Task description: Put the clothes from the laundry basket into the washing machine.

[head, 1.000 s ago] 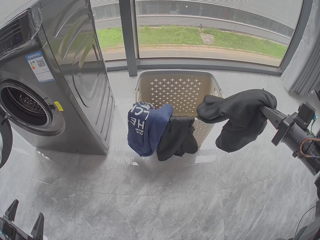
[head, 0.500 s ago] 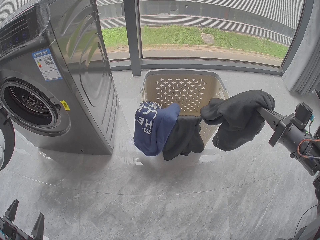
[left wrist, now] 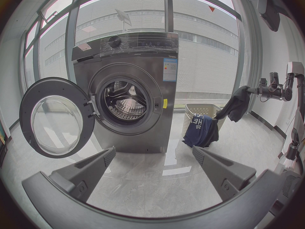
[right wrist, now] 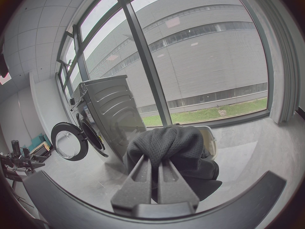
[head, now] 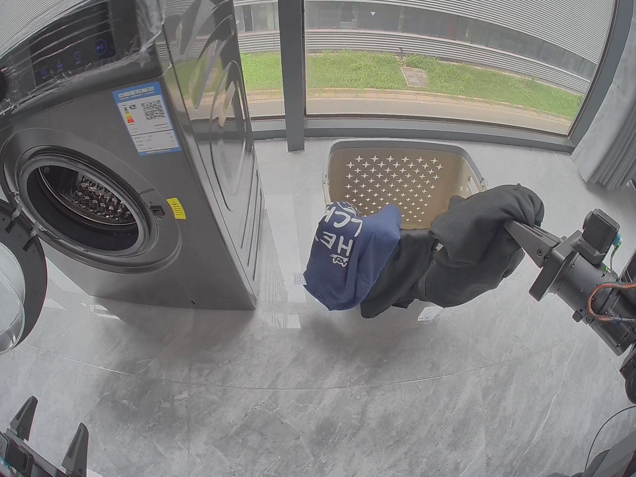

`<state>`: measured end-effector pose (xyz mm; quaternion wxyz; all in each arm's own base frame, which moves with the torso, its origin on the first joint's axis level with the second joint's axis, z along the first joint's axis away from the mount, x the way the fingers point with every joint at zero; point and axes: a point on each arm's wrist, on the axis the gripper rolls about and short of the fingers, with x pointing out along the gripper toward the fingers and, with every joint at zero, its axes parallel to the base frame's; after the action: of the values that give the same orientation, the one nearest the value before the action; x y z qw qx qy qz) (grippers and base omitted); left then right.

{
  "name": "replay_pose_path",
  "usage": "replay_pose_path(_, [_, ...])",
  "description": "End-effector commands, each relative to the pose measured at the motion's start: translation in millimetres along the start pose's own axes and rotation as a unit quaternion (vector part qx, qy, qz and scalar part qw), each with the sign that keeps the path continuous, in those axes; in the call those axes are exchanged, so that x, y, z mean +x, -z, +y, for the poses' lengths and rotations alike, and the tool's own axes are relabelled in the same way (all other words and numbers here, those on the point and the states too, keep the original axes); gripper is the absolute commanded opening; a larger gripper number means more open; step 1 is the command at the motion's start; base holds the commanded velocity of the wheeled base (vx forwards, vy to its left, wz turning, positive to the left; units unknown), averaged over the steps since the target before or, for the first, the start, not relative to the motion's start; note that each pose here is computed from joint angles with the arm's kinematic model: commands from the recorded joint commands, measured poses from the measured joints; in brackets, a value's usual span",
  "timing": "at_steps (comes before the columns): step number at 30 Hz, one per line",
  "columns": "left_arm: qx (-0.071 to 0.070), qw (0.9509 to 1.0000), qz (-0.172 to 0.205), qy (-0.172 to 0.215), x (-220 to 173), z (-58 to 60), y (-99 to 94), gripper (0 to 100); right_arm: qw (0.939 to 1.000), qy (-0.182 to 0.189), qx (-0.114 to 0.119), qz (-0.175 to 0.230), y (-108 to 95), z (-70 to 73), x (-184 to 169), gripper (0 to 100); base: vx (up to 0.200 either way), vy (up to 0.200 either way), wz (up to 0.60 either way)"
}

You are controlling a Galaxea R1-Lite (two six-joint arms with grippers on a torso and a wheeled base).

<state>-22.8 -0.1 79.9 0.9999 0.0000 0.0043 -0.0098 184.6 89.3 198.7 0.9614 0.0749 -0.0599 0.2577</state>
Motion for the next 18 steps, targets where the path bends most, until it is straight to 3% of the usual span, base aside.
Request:
replay_pose_path(1, [0.000,1.0000,0.002,0.000,0,0.0,3.9,100,1.0000,-0.009,0.001,0.001,1,3.6,1,0,0.000,0.200,0.00])
replay_pose_path(18, [-0.001,1.0000,0.002,0.000,0,0.0,3.9,100,0.9994,-0.034,0.005,0.009,6,13.8,5,0,0.000,0.200,0.00])
